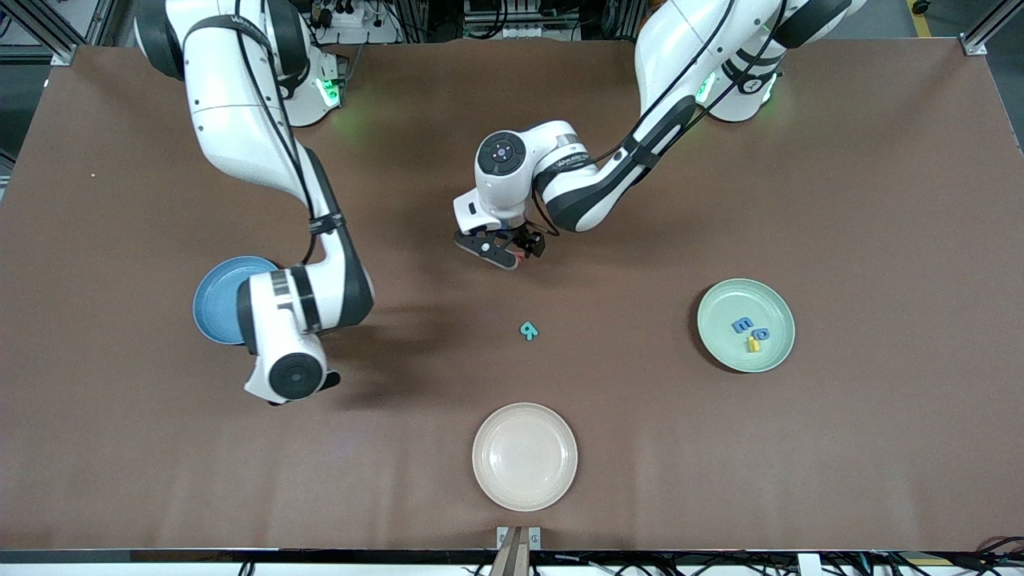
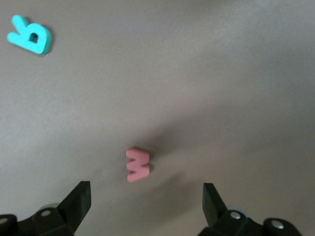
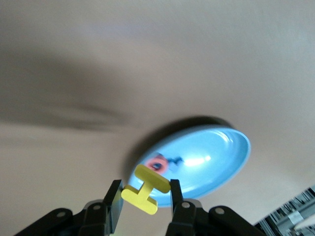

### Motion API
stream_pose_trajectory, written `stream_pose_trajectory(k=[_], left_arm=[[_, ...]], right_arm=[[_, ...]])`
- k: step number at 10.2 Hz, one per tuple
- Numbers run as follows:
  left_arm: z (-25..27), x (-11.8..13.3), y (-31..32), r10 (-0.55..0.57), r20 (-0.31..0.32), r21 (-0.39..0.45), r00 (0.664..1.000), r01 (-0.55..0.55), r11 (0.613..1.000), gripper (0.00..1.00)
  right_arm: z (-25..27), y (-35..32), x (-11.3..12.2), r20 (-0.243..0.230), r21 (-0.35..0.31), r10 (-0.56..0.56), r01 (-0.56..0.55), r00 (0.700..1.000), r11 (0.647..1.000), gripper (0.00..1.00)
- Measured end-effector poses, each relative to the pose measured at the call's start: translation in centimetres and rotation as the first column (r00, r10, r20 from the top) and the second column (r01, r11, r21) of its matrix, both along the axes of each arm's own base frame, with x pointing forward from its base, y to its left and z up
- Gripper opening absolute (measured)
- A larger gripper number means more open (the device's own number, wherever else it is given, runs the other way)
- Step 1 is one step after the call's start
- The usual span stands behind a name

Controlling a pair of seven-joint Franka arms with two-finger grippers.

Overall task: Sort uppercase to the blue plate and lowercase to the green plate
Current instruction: 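Carry the yellow H over the blue plate with the right gripper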

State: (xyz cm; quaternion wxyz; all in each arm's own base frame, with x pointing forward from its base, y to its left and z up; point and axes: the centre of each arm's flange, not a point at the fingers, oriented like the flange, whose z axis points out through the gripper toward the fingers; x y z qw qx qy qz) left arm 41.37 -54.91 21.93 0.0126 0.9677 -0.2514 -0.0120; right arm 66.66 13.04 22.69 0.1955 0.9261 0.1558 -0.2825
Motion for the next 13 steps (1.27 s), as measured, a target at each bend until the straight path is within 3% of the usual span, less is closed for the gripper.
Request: stream_pose_trajectory(k=[4,6,7,8,9,10,12,13], left_arm=[[-3.2,-0.1,0.3,-0.015,-0.007,0.010,1.000,0.015,1.000,0.99],[-4.4,-0.9,0.0,-0.039,-0.006,0.026,0.999,0.039,0.999,0.97],[-4.6,-1.3,-0.2,-0.045,-0.006,0.027,0.999,0.045,0.999,0.92],[-4.6,-1.3,-0.3,-0.047,-0.006,0.028,0.999,0.047,0.998,0.78],[-4.7,-1.3,-0.2,-0.046,-0.006,0.029,0.999,0.046,0.998,0.75],[-4.8,-1.3,-0.2,-0.046,-0.007,0.031,0.999,0.046,0.998,0.63],[-4.7,-1.2,-0.2,-0.047,-0.003,0.029,0.999,0.047,0.998,0.54],[-4.5,-1.0,-0.3,-0.046,0.002,0.027,0.999,0.046,0.999,0.37]], right_arm=[[-2.0,-8.3,-2.7,-0.208,0.033,-0.020,0.028,0.978,0.999,0.44],[-2.7,-12.1,-3.4,-0.253,0.084,0.001,0.021,0.967,0.996,0.44],[-2.8,-13.1,-3.3,-0.241,0.143,0.024,0.011,0.970,0.990,0.44],[-2.3,-14.6,-3.0,-0.209,0.213,0.042,0.003,0.977,0.977,0.44],[-2.1,-16.3,-3.0,-0.173,0.259,0.059,-0.013,0.983,0.966,0.44],[-2.5,-17.8,-3.4,-0.144,0.281,0.072,-0.029,0.987,0.959,0.44],[-3.4,-19.2,-5.2,-0.086,0.302,0.080,-0.050,0.993,0.952,0.44],[-3.5,-19.4,-6.2,-0.054,0.312,0.082,-0.061,0.995,0.948,0.44]])
